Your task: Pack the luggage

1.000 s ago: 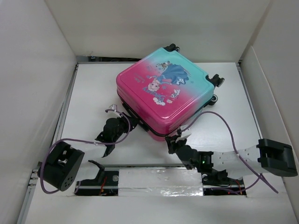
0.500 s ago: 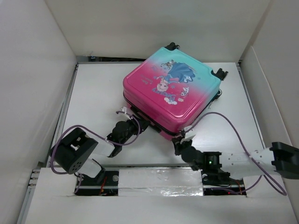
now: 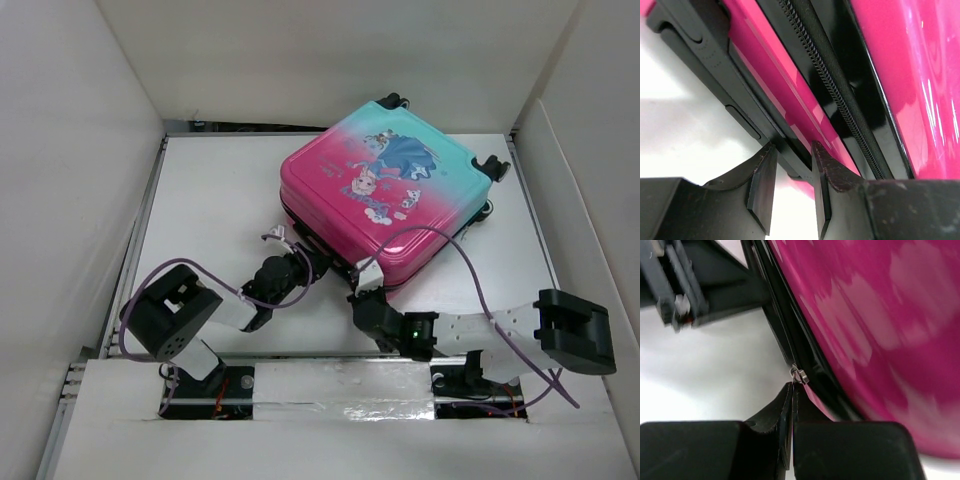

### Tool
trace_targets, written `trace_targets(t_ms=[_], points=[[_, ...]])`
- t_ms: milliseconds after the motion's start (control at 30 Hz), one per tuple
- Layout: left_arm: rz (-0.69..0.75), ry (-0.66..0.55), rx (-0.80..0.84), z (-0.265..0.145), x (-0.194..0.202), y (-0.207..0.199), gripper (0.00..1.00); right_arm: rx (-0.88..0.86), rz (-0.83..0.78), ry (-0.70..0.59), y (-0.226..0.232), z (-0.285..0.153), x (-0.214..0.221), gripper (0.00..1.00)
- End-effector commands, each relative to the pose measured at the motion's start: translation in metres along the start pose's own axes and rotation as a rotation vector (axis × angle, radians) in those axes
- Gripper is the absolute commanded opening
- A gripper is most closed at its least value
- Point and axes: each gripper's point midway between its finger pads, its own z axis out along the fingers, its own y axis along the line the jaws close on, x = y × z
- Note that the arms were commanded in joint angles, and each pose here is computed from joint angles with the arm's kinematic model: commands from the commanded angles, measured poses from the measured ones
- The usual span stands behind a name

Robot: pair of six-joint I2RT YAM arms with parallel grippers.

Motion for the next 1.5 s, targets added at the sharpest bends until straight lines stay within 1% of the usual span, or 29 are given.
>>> trace_targets(t_ms=[0,33,67,133,233,300,433,500,633,667,733,767,800,867,900,1000,1033,1067,1100,1133,1167,1200,1233,1267,1300,1333,1367,1400,1467], points=[[0.056,0.149,0.316,-0.008,0.028,-0.083,0.0,-0.254,0.138,-0.131,0.056,0.008,-0.082,0.0],[0.061,0.165,0.316,-0.01,0.034,-0.082,0.0,-0.332,0.125,-0.127,0.073,0.006,-0.085,0.0],[0.062,0.166,0.309,-0.01,0.034,-0.079,0.0,-0.35,0.095,-0.129,0.082,0.011,-0.083,0.0],[0.05,0.169,0.306,-0.014,0.038,-0.076,0.0,-0.379,0.109,-0.17,0.096,0.014,-0.1,0.0],[0.029,0.135,0.289,-0.021,0.033,-0.068,0.0,-0.418,0.1,-0.155,0.113,0.014,-0.097,0.0],[0.019,0.112,0.274,-0.025,0.029,-0.064,0.0,-0.434,0.105,-0.164,0.114,0.011,-0.103,0.0],[0.044,0.112,0.304,-0.034,0.037,-0.08,0.0,-0.452,0.129,-0.19,0.106,0.02,-0.118,0.0],[0.029,0.104,0.299,-0.035,0.039,-0.082,0.0,-0.466,0.132,-0.22,0.107,0.024,-0.133,0.0],[0.002,0.092,0.305,-0.041,0.039,-0.075,0.0,-0.515,0.112,-0.222,0.118,0.025,-0.144,0.0],[0.004,0.084,0.291,-0.041,0.038,-0.073,0.0,-0.531,0.108,-0.216,0.121,0.024,-0.145,0.03],[0.008,0.07,0.281,-0.043,0.035,-0.07,0.0,-0.539,0.092,-0.187,0.123,0.024,-0.143,0.2],[0.011,0.065,0.28,-0.044,0.033,-0.07,0.03,-0.535,0.094,-0.19,0.12,0.021,-0.146,0.31],[0.015,0.064,0.28,-0.044,0.033,-0.07,0.16,-0.552,0.085,-0.178,0.125,0.012,-0.142,0.52],[0.023,0.036,0.269,-0.045,0.02,-0.067,0.34,-0.548,0.072,-0.151,0.121,0.002,-0.137,0.66],[0.032,0.03,0.262,-0.046,0.019,-0.066,0.49,-0.551,0.058,-0.129,0.117,-0.011,-0.135,0.74],[0.064,-0.037,0.182,-0.046,-0.002,-0.053,0.63,-0.536,0.045,-0.089,0.102,-0.027,-0.127,0.77],[0.076,-0.055,0.152,-0.05,-0.01,-0.049,0.64,-0.542,0.074,-0.111,0.093,-0.037,-0.139,0.77],[0.084,-0.092,0.126,-0.051,-0.019,-0.047,0.65,-0.529,0.083,-0.108,0.085,-0.04,-0.138,0.76],[0.102,-0.122,0.108,-0.053,-0.028,-0.045,0.66,-0.516,0.084,-0.105,0.077,-0.044,-0.138,0.72],[0.108,-0.143,0.098,-0.059,-0.036,-0.047,0.66,-0.511,0.115,-0.142,0.064,-0.055,-0.153,0.7],[0.113,-0.186,0.068,-0.062,-0.046,-0.044,0.67,-0.468,0.13,-0.157,0.048,-0.053,-0.159,0.67],[0.121,-0.211,0.059,-0.066,-0.054,-0.045,0.66,-0.438,0.122,-0.15,0.034,-0.053,-0.158,0.52],[0.119,-0.251,0.057,-0.075,-0.067,-0.049,0.66,-0.396,0.131,-0.162,0.018,-0.053,-0.163,0.42],[0.115,-0.3,0.04,-0.08,-0.079,-0.049,0.66,-0.282,0.173,-0.202,-0.018,-0.05,-0.177,0.29],[0.101,-0.351,0.045,-0.084,-0.096,-0.057,0.67,-0.206,0.161,-0.173,-0.042,-0.048,-0.17,0.12],[0.098,-0.403,0.074,-0.093,-0.113,-0.069,0.67,-0.142,0.18,-0.186,-0.064,-0.047,-0.174,0.06],[0.093,-0.442,0.081,-0.097,-0.126,-0.076,0.67,-0.042,0.206,-0.226,-0.096,-0.052,-0.182,0.0],[0.077,-0.491,0.121,-0.103,-0.147,-0.099,0.7,0.11,0.23,-0.237,-0.141,-0.047,-0.181,0.0],[0.1,-0.53,0.106,-0.096,-0.175,-0.111,0.74,0.306,0.245,-0.245,-0.196,-0.046,-0.172,0.0]])
